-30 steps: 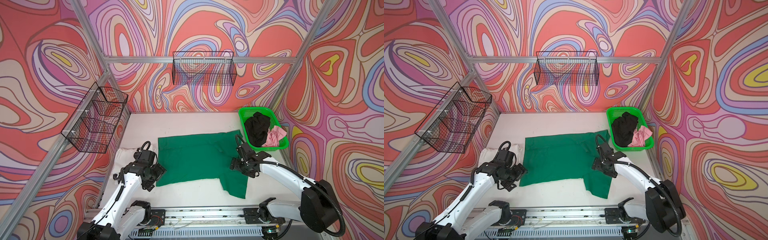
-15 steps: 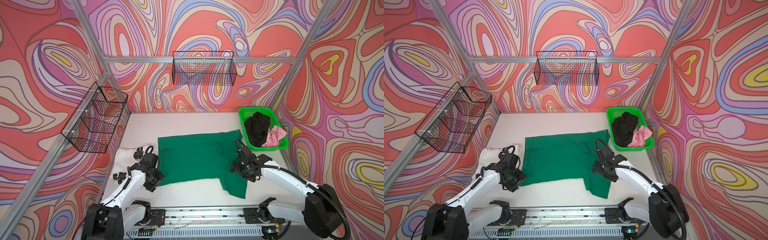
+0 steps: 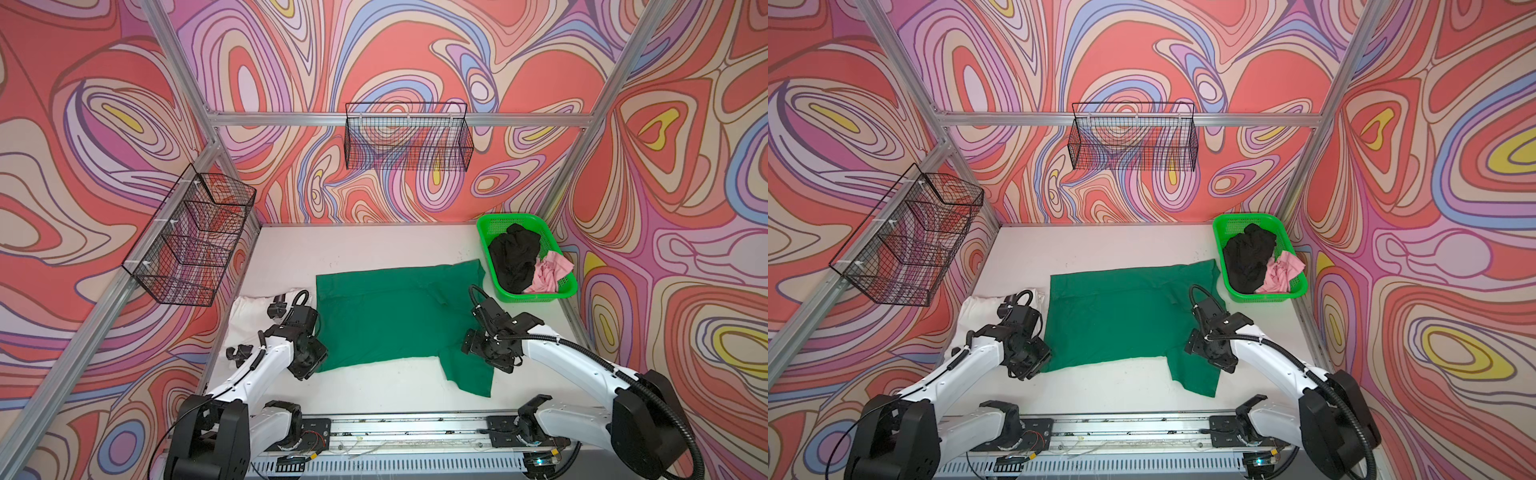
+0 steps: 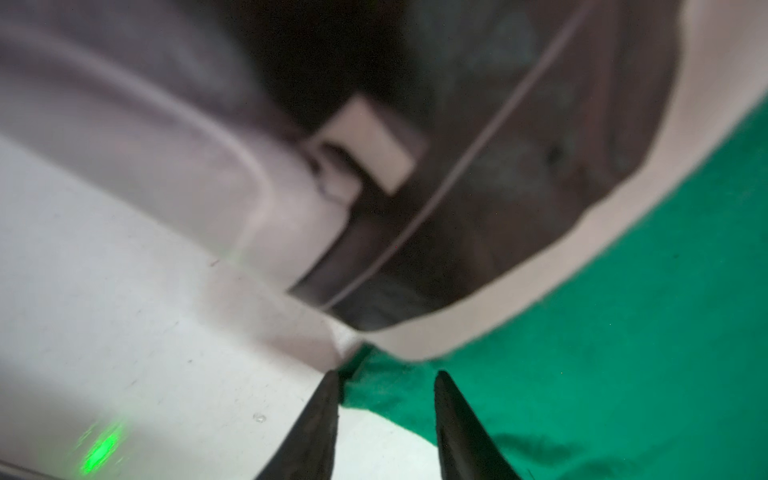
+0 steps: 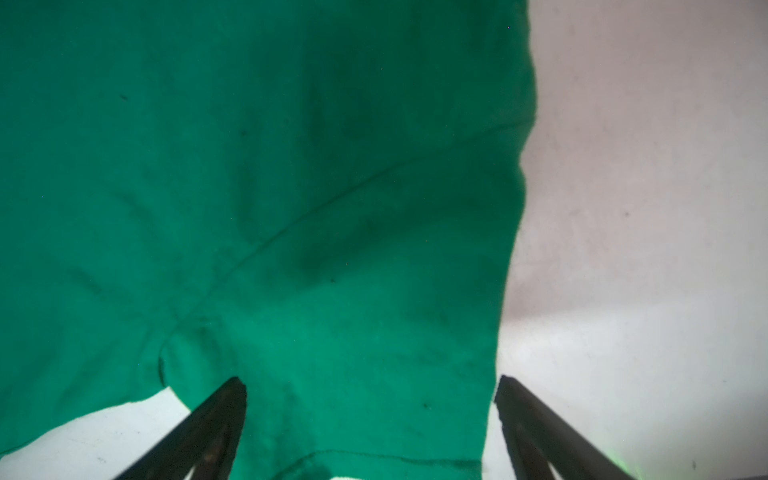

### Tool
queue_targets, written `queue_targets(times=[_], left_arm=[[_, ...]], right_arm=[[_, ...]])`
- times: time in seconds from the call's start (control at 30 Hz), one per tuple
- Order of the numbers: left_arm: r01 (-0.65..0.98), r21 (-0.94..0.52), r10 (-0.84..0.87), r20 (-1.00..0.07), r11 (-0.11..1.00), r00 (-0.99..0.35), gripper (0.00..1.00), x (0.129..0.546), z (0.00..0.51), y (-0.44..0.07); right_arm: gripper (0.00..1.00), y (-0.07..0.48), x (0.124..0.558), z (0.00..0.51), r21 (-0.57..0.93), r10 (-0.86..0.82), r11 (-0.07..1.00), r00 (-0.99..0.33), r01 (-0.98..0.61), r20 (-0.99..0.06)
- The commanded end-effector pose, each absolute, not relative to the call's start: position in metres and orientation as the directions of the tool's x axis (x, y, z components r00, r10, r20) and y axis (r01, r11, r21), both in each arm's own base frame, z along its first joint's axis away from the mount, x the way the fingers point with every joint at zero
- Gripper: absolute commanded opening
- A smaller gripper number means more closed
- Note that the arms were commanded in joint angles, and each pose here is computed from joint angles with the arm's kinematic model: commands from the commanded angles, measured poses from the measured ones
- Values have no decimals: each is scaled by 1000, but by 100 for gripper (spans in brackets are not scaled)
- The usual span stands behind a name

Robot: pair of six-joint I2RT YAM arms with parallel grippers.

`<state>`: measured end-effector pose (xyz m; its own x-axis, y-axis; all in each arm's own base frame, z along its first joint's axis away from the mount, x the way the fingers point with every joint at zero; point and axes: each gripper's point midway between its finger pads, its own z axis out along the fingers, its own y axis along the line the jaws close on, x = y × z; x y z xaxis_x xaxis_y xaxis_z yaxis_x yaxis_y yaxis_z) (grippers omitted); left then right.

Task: Fold and stack the t-shirts

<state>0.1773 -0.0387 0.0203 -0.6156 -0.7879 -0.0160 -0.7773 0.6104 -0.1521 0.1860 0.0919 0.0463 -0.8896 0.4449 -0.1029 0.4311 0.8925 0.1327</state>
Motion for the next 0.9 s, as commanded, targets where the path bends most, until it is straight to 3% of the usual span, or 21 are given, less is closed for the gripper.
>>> queue_targets(times=[0.0, 0.1, 0.3, 0.77, 0.87], left_arm=[[-776, -71, -777, 7, 627, -629, 54, 158, 14, -33], [-773, -54, -774, 1, 632, -633, 61, 152, 18, -30], [-766, -28, -767, -17, 642, -642, 61, 146, 21, -24], [-757, -53, -758, 1, 652, -653, 39, 167, 8, -32], [-746, -47, -747, 5, 664, -665, 29, 168, 5, -33]], right_arm=[[98, 90, 168, 47, 108, 464, 883, -885, 457, -44], [98, 84, 158, 47, 65, 467, 883, -884, 464, -29], [91, 77, 134, 41, 19, 482, 875, -875, 483, 30], [87, 81, 118, 36, -12, 457, 889, -887, 457, 66], [87, 82, 117, 35, -18, 450, 893, -890, 450, 67]])
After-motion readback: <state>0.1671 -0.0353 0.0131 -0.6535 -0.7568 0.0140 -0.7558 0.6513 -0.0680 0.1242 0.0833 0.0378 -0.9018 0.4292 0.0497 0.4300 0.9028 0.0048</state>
